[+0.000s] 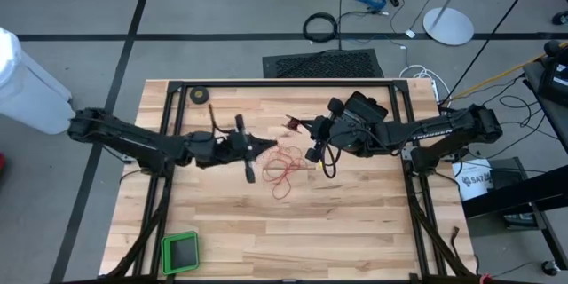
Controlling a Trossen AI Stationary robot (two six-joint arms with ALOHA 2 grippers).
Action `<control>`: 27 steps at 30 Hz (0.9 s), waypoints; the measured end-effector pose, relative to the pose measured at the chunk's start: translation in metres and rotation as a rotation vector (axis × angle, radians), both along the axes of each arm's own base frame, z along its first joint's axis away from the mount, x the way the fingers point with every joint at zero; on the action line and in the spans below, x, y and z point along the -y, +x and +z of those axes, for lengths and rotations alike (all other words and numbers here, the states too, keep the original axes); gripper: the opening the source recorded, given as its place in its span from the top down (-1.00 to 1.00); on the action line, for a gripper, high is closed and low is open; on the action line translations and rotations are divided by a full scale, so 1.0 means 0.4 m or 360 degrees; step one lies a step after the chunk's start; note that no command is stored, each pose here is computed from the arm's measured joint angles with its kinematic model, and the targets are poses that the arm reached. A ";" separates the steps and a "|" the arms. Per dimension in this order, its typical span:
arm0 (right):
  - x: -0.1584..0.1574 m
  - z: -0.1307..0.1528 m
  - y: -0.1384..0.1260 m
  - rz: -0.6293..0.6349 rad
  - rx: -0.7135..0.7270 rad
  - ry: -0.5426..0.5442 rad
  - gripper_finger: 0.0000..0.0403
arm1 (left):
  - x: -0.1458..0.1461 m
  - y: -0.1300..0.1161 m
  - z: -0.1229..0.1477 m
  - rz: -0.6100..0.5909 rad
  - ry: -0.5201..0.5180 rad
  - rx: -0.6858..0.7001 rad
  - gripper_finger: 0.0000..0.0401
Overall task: Coil cords
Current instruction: Coil the red wire into the spool
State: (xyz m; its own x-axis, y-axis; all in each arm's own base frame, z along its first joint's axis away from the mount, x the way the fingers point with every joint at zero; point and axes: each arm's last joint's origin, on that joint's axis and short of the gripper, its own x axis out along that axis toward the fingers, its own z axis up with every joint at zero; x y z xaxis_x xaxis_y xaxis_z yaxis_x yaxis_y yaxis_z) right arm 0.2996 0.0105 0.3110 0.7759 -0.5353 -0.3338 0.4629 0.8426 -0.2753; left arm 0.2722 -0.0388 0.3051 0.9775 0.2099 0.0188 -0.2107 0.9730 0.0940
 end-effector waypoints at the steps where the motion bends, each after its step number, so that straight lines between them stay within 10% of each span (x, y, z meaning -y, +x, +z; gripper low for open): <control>1: 0.000 0.000 0.000 0.0008 -0.0004 -0.0003 1.00 | -0.006 -0.014 0.008 0.0051 0.0022 -0.0024 0.99; 9: -0.003 0.005 0.003 0.0097 -0.0006 -0.0014 1.00 | -0.054 -0.096 0.014 0.0321 0.0090 -0.0326 0.99; 27: -0.013 0.051 0.019 0.0372 0.0191 0.0089 1.00 | -0.061 -0.051 -0.079 0.0291 0.0067 -0.0656 0.99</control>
